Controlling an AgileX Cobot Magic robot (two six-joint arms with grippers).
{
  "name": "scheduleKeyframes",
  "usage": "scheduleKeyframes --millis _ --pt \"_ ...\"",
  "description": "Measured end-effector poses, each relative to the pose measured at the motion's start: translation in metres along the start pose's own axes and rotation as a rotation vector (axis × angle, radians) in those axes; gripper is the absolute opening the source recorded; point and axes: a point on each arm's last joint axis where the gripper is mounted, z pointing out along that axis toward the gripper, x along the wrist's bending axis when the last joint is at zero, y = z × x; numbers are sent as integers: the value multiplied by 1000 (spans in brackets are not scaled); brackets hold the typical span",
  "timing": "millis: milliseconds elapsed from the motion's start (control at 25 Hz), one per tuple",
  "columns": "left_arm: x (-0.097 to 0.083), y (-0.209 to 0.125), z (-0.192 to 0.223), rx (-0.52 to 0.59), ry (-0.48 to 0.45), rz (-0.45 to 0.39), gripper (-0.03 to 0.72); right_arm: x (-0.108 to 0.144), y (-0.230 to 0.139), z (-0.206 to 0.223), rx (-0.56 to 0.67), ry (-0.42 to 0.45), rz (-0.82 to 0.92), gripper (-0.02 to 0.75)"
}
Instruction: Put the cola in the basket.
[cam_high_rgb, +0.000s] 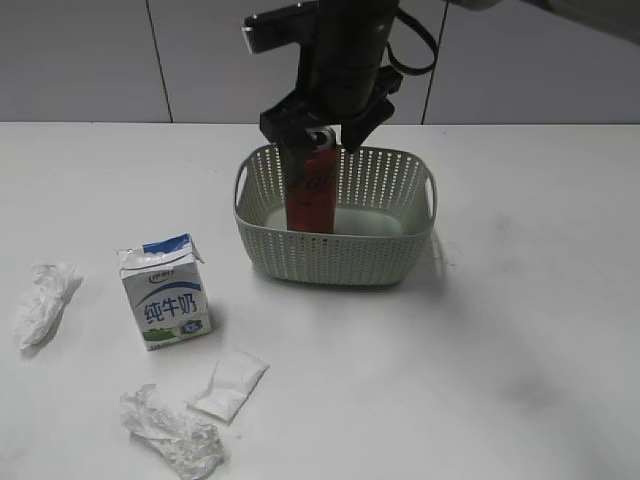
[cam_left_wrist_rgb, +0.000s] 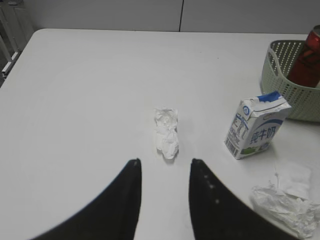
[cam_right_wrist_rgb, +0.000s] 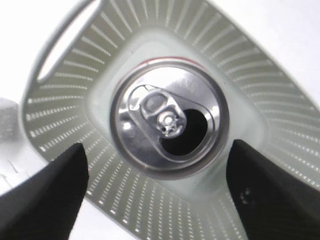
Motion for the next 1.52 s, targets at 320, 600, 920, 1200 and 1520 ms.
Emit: scheduleKeyframes --millis 320,600,920,1200,1520 --pt "0 0 0 0 0 0 240 -10 6 -70 -159 9 35 658" --pt "0 0 0 0 0 0 236 -71 -13 -102 -195 18 198 645" --pt "0 0 0 0 0 0 235 -165 -85 -114 -94 -67 448 628" --pt "0 0 0 0 0 0 235 -194 -142 -153 -104 -140 572 606" --pt "0 0 0 0 0 0 235 -145 -208 -167 -59 -78 556 594"
